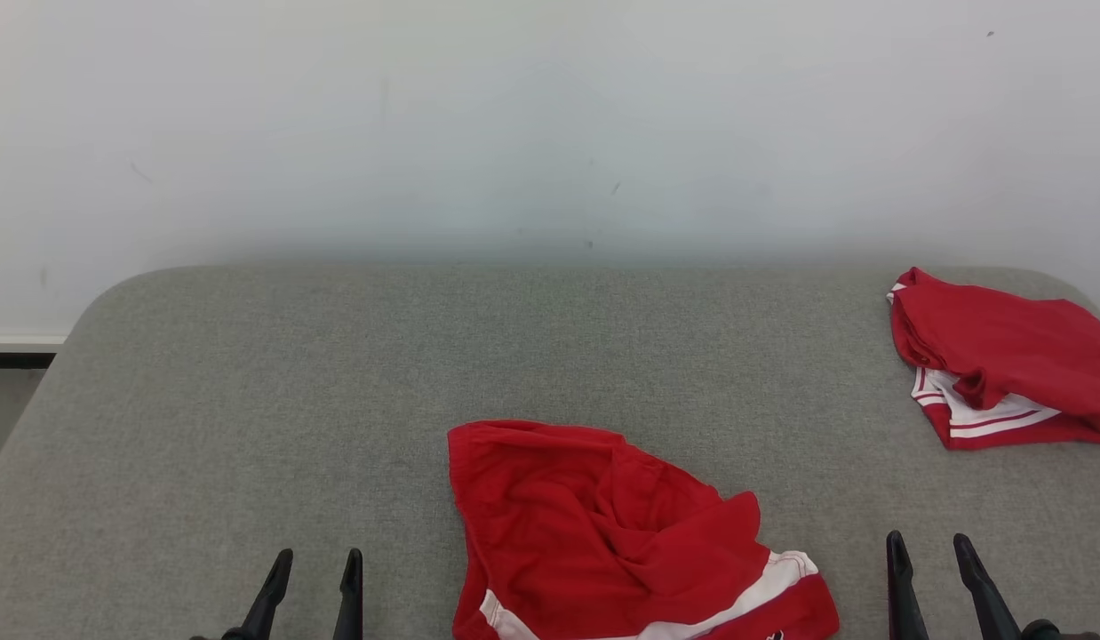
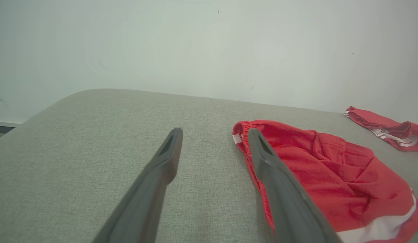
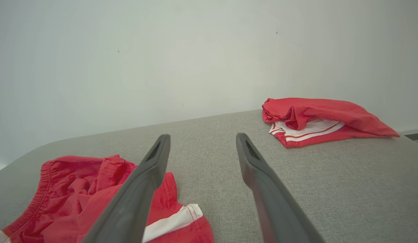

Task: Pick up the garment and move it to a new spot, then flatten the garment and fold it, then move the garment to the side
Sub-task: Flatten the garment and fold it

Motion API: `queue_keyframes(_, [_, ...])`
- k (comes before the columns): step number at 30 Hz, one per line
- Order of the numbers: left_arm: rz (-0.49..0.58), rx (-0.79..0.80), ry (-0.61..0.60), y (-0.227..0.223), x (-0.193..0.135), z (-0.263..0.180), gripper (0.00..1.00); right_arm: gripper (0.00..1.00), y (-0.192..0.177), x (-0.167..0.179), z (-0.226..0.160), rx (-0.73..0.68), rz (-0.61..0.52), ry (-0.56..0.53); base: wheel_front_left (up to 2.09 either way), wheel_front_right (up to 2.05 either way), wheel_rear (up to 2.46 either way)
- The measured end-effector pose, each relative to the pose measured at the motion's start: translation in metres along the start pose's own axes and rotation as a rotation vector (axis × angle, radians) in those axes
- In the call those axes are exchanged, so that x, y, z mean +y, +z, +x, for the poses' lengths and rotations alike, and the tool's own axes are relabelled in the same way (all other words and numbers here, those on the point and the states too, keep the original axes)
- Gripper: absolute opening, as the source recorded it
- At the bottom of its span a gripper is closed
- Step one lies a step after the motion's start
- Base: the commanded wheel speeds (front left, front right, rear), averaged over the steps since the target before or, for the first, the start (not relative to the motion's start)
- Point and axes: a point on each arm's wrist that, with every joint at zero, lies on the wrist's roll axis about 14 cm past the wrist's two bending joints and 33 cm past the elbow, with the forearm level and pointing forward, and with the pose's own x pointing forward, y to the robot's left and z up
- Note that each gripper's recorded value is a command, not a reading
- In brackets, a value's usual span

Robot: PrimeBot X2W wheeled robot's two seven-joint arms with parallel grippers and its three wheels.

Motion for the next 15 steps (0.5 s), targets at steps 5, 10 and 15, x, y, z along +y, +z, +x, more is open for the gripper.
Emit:
queue_keyframes(5, [0.01, 0.0, -0.01, 0.0, -0.003, 0.001, 1.0, 1.0, -0.001, 0.002, -0.006, 0.002, -0.012, 0.002, 0.0, 0.0, 0.0])
queue_keyframes(10, [0.026, -0.006, -0.004, 0.002, 0.001, 0.0, 1.0, 1.0, -0.002, 0.009, -0.009, 0.006, -0.028, 0.024, 0.0, 0.0, 0.0])
queue_keyframes(15, [0.06, -0.012, 0.026, 0.006, 0.012, -0.007, 1.0, 1.0, -0.004, 0.014, -0.015, 0.015, -0.029, 0.038, 0.0, 0.0, 0.0])
